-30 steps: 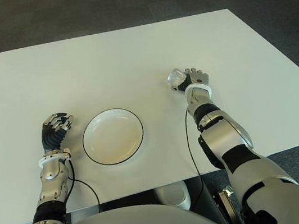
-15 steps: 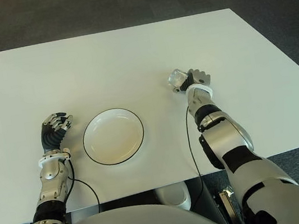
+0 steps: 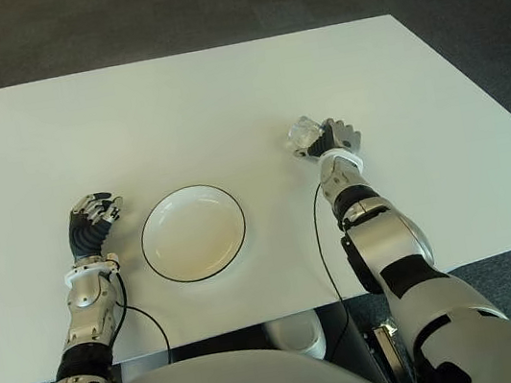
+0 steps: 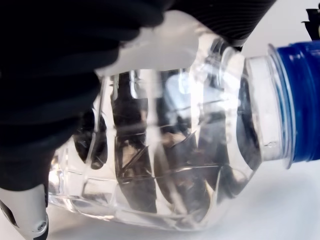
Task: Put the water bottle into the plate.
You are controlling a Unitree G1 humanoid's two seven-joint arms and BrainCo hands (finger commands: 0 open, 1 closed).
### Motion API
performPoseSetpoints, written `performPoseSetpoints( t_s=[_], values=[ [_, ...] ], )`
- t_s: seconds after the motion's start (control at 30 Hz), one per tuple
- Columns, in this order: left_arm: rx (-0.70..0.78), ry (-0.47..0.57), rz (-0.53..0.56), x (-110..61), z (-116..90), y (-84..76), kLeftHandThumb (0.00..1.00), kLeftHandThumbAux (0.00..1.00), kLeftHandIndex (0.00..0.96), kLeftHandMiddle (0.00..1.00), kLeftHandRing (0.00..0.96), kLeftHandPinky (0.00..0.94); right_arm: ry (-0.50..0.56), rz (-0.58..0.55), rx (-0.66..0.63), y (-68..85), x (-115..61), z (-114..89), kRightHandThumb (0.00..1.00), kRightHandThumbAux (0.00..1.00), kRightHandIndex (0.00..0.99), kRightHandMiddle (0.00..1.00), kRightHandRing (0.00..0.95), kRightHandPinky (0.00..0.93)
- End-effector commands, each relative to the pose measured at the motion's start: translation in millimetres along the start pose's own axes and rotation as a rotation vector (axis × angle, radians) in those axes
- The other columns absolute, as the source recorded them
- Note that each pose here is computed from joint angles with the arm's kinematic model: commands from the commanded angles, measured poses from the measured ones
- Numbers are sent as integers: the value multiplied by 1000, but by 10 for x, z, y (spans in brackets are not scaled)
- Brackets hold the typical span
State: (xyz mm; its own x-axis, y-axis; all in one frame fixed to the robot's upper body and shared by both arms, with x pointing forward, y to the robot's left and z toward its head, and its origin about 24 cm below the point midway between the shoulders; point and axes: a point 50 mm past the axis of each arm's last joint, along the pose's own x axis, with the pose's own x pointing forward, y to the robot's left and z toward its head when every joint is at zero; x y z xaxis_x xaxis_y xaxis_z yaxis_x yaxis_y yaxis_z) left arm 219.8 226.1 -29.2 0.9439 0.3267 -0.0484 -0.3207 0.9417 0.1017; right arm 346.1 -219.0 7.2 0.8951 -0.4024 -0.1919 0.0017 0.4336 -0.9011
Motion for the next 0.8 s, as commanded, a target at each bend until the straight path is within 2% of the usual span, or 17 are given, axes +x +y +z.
performPoseSetpoints(
  t_s=[0.03, 0.07, 0.1, 0.23, 0.5, 0.8],
  values=[
    [9, 39, 8, -22, -56, 6, 702, 717, 431, 563, 539, 522, 100, 108, 67, 317, -163, -190, 730, 704, 441, 746, 745, 768],
    [11, 39, 6, -21, -55, 7, 702, 717, 431, 563, 538, 521, 101, 99, 75, 313, -163, -187, 730, 705, 441, 746, 746, 771],
    [12, 40, 5, -20, -54, 8, 702, 717, 431, 562, 538, 522, 101, 93, 80, 310, -163, -186, 773, 693, 433, 670, 742, 767],
    [19, 35, -2, -17, -51, 7, 701, 718, 431, 561, 543, 526, 92, 70, 85, 298, -161, -180, 833, 677, 420, 561, 738, 762],
    [-4, 37, -1, -15, -47, 0, 701, 717, 431, 565, 539, 520, 32, 0, 83, 230, -140, -152, 847, 675, 413, 527, 744, 759],
    [-17, 40, 9, -18, -45, -17, 701, 717, 431, 558, 533, 509, -54, -105, 138, 128, -118, -27, 847, 676, 408, 522, 759, 764]
  ],
)
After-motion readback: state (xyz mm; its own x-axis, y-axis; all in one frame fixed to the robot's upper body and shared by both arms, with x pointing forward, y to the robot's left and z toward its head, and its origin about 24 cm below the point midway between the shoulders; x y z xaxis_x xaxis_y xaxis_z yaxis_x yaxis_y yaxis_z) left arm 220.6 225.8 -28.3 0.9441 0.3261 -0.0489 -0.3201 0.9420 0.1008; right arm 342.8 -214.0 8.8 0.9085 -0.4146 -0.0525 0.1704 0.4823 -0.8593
